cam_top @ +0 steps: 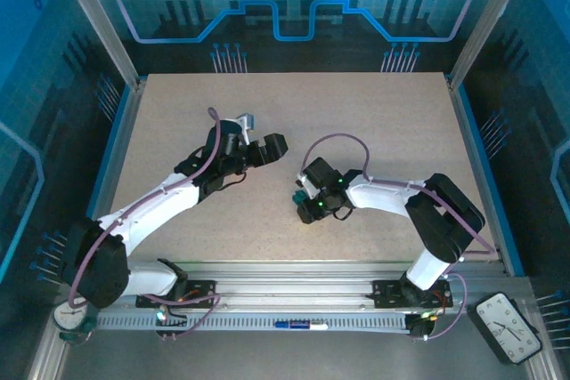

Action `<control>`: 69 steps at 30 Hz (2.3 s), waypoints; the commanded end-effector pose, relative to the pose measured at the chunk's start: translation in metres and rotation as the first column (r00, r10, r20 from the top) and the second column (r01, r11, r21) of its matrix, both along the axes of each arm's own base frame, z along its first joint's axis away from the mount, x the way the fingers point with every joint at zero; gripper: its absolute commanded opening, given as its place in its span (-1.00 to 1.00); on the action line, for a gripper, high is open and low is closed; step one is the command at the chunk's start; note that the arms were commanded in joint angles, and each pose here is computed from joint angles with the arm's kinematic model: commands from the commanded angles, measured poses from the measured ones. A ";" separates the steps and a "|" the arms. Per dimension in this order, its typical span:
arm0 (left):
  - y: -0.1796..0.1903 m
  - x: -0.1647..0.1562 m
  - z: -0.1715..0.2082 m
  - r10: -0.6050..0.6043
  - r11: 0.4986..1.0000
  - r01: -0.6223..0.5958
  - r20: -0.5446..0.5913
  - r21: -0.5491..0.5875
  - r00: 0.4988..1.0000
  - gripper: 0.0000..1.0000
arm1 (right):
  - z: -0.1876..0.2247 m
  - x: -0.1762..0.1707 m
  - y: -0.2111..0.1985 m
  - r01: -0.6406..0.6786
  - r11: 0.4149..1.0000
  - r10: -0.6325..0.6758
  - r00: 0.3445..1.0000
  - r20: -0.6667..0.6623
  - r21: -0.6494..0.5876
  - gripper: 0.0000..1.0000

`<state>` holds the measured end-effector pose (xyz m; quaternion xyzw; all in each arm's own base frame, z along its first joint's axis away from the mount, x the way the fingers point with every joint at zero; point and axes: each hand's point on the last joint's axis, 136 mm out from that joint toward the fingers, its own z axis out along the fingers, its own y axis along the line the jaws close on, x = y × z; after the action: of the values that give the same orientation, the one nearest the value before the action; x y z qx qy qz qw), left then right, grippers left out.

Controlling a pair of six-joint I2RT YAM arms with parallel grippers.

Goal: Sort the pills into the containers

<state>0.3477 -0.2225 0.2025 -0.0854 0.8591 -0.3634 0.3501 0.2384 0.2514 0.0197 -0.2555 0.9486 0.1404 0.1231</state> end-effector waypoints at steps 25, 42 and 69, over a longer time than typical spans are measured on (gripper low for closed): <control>-0.003 -0.011 0.010 -0.073 0.997 0.073 0.018 0.009 0.997 0.98 | 0.044 0.015 -0.086 0.265 0.957 -0.265 0.964 0.018 -0.119 0.44; -0.011 -0.034 -0.056 -0.223 0.900 0.242 -0.094 0.362 0.970 0.98 | 0.045 0.049 -0.050 0.340 0.933 -0.334 0.940 -0.065 0.120 0.44; -0.006 -0.040 -0.086 -0.234 0.869 0.282 -0.166 0.406 0.958 0.98 | -0.010 0.032 -0.039 0.293 0.956 -0.288 0.947 -0.144 0.015 0.45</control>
<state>0.3133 -0.2346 0.1273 0.0762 0.9318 -0.2258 0.2737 0.2803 0.2166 0.0250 -0.1027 0.9735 0.1749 0.1059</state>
